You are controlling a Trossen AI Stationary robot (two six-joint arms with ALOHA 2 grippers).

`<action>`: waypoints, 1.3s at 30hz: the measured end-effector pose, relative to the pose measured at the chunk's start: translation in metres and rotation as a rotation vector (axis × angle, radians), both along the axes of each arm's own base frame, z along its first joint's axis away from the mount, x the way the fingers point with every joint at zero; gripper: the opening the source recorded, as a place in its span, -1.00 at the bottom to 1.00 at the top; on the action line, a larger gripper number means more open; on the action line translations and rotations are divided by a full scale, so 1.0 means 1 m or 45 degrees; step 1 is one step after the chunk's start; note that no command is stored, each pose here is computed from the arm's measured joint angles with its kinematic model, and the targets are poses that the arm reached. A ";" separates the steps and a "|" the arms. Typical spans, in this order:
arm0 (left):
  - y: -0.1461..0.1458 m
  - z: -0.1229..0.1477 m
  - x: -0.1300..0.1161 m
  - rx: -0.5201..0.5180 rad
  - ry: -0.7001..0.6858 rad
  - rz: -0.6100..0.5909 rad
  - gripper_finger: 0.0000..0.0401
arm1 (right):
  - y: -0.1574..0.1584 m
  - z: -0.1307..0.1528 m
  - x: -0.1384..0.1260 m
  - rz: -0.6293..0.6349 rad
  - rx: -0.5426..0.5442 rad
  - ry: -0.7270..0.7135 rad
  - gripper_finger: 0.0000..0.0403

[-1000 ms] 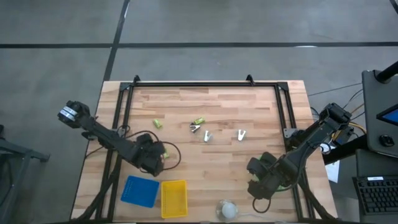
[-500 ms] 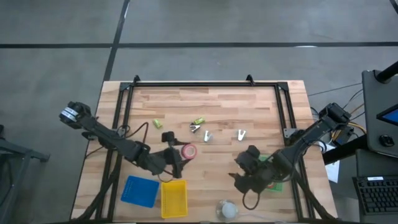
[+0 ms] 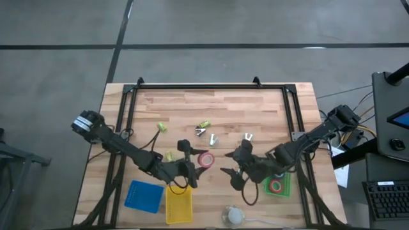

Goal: Pick and place Stapler, Stapler remover, tape
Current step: Put the pink tape into the green basket

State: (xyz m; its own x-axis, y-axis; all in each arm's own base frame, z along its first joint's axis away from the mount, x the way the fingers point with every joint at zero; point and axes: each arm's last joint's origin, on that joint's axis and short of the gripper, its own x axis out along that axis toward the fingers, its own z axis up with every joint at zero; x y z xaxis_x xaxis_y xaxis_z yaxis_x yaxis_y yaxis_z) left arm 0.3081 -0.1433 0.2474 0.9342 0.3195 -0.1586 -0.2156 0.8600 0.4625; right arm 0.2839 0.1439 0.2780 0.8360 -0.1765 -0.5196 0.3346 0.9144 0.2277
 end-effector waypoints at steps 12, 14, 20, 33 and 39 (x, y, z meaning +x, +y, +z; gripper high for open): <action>-0.011 -0.001 0.025 0.128 0.037 0.043 0.45 | -0.024 0.008 0.016 -0.047 0.107 -0.044 0.27; -0.012 0.001 0.028 0.136 0.031 0.060 0.45 | -0.025 0.008 0.017 -0.063 0.126 -0.044 0.24; -0.013 0.004 0.032 0.136 0.022 0.071 0.45 | -0.026 0.008 0.017 -0.072 0.129 -0.039 0.06; -0.008 0.003 0.028 0.015 0.041 0.142 0.45 | -0.028 0.006 0.015 -0.075 0.110 -0.003 -0.33; -0.008 0.004 0.028 0.007 0.038 0.135 0.45 | -0.030 0.004 0.017 -0.087 0.107 0.003 -0.47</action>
State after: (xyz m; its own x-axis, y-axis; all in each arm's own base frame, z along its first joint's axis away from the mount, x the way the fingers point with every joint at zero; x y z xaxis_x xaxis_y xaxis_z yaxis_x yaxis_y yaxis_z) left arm 0.3363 -0.1511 0.2509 0.8900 0.4172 -0.1838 -0.2913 0.8305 0.4748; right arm 0.3008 0.1137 0.2822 0.8224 -0.1891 -0.5366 0.3963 0.8671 0.3018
